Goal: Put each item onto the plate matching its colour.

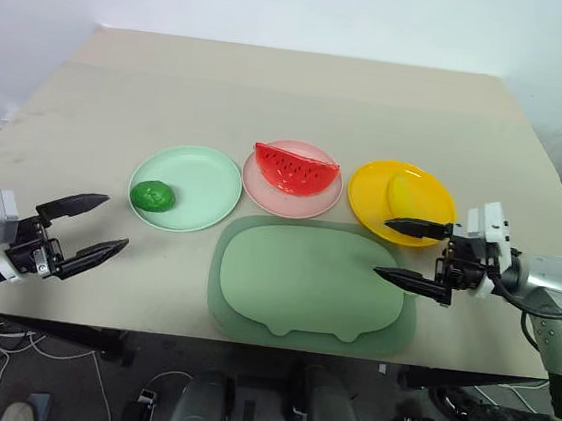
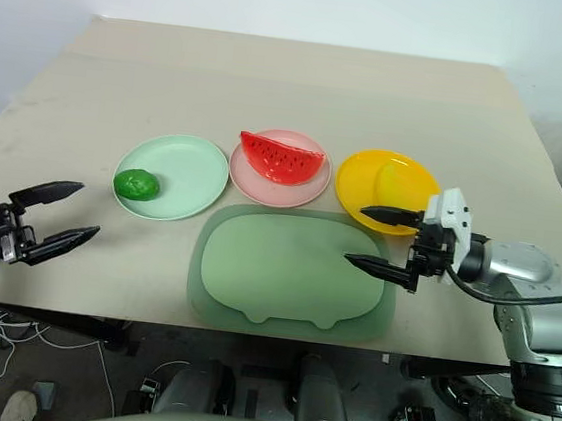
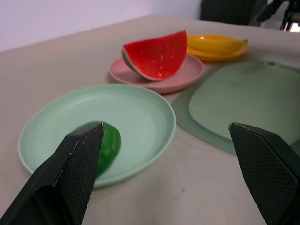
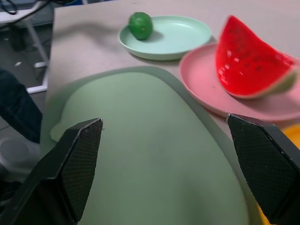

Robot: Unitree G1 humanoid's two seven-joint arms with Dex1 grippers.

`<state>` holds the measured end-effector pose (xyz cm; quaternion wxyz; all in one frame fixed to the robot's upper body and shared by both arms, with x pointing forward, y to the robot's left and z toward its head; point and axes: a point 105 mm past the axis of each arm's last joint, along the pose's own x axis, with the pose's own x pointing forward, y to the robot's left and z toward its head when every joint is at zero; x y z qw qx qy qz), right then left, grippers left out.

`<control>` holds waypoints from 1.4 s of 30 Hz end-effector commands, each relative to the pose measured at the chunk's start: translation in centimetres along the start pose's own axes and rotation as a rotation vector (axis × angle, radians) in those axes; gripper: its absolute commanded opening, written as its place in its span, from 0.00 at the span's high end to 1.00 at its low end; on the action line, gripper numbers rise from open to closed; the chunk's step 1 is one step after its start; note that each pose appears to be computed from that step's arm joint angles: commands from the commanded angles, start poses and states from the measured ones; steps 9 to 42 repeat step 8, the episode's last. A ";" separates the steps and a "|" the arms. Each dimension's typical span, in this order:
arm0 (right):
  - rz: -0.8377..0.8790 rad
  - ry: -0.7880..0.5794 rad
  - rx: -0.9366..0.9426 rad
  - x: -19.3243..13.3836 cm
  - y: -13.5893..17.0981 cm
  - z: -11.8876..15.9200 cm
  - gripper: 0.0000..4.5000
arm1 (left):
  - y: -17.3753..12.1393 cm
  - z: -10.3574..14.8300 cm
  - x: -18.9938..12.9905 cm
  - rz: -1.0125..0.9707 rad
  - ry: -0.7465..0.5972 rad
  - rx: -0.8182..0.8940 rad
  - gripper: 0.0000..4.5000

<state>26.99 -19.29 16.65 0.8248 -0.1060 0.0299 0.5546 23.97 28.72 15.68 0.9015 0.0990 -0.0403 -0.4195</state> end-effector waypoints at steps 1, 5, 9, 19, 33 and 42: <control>-0.061 -0.021 -0.054 -1.8 -0.3 0.9 0.00 | -0.1 0.2 -0.3 0.011 -0.005 0.034 0.00; -0.116 0.001 -0.052 -3.3 -0.6 0.5 0.00 | -0.4 -0.2 -0.6 0.003 0.006 0.041 0.00; -0.146 0.001 -0.059 -3.7 -0.8 0.3 0.00 | -0.6 -1.2 -0.8 -0.005 0.019 0.039 0.00; -0.146 0.001 -0.059 -3.7 -0.8 0.3 0.00 | -0.6 -1.2 -0.8 -0.005 0.019 0.039 0.00; -0.146 0.001 -0.059 -3.7 -0.8 0.3 0.00 | -0.6 -1.2 -0.8 -0.005 0.019 0.039 0.00; -0.146 0.001 -0.059 -3.7 -0.8 0.3 0.00 | -0.6 -1.2 -0.8 -0.005 0.019 0.039 0.00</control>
